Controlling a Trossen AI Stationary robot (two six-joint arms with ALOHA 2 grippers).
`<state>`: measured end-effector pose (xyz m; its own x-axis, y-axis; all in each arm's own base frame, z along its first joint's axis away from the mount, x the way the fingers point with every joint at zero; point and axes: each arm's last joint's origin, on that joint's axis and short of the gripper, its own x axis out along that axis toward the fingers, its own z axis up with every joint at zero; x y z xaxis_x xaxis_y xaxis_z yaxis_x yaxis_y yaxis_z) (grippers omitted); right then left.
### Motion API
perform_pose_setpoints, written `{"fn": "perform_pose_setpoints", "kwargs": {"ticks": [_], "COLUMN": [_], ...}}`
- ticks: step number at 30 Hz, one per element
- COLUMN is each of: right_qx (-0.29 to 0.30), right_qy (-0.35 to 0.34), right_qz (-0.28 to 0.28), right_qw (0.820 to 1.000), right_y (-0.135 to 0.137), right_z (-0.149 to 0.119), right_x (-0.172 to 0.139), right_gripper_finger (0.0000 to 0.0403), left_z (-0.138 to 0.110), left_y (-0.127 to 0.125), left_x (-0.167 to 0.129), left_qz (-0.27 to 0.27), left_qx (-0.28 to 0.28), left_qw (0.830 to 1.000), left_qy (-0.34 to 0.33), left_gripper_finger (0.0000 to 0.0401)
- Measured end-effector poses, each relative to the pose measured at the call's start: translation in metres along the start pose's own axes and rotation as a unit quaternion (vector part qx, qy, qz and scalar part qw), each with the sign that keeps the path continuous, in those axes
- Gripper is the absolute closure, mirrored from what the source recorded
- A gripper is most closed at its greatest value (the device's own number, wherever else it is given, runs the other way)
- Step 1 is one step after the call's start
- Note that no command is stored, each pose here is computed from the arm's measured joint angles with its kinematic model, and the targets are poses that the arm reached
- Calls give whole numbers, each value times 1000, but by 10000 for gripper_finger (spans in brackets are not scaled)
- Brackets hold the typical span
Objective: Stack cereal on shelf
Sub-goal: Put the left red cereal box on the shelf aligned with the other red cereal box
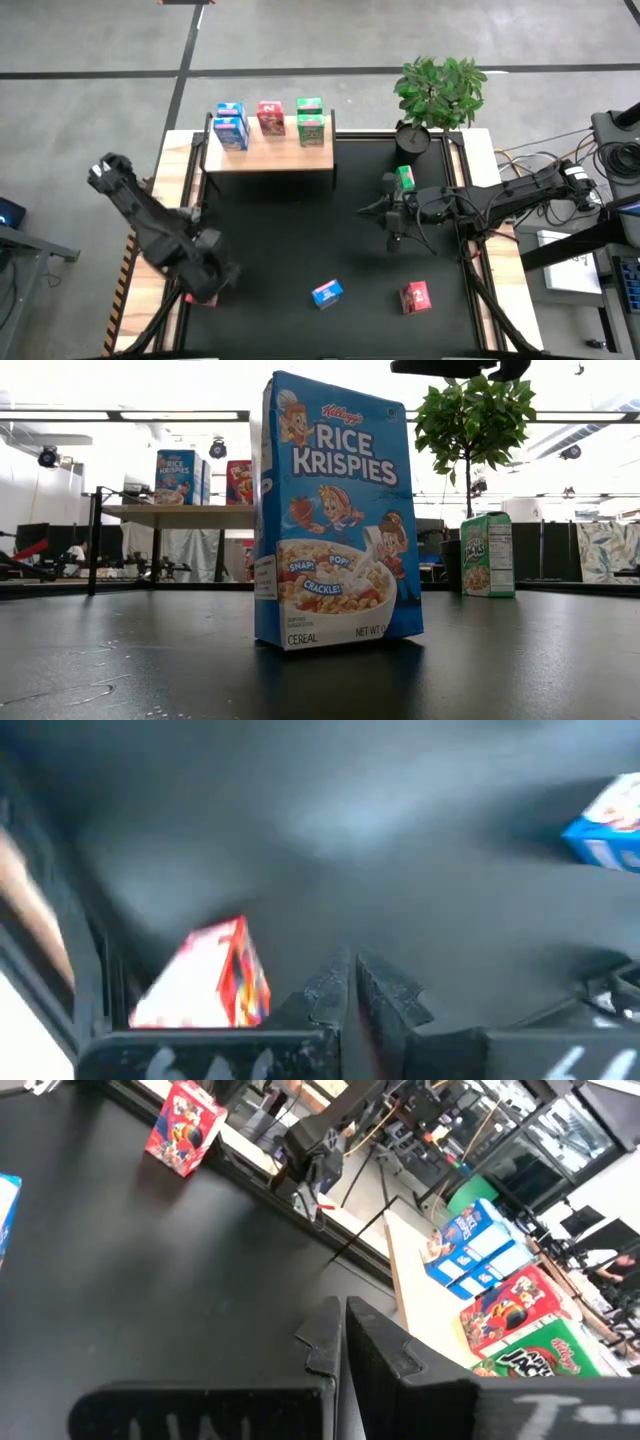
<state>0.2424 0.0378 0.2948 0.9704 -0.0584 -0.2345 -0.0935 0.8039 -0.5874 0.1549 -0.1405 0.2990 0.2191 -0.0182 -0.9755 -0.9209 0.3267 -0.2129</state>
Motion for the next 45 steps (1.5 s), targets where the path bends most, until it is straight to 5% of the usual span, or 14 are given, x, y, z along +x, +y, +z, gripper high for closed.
{"fn": "perform_pose_setpoints", "kwargs": {"ticks": [8, 21, 45], "right_qx": [-8, -8, 0], "right_qy": [-6, -8, -12], "right_qz": [0, -1, -3], "right_qw": [1000, 1000, 1000], "right_y": [0, -1, -1], "right_z": [1, 1, 2], "right_x": [0, 0, 0], "right_gripper_finger": [394, 394, 394], "left_z": [-41, -57, -70], "left_y": [24, 29, 23], "left_x": [5, 22, 25], "left_qz": [8, 101, 164], "left_qx": [-70, -67, -48], "left_qw": [997, 993, 985], "left_qy": [29, -1, -38], "left_gripper_finger": [318, 164, 154]}}
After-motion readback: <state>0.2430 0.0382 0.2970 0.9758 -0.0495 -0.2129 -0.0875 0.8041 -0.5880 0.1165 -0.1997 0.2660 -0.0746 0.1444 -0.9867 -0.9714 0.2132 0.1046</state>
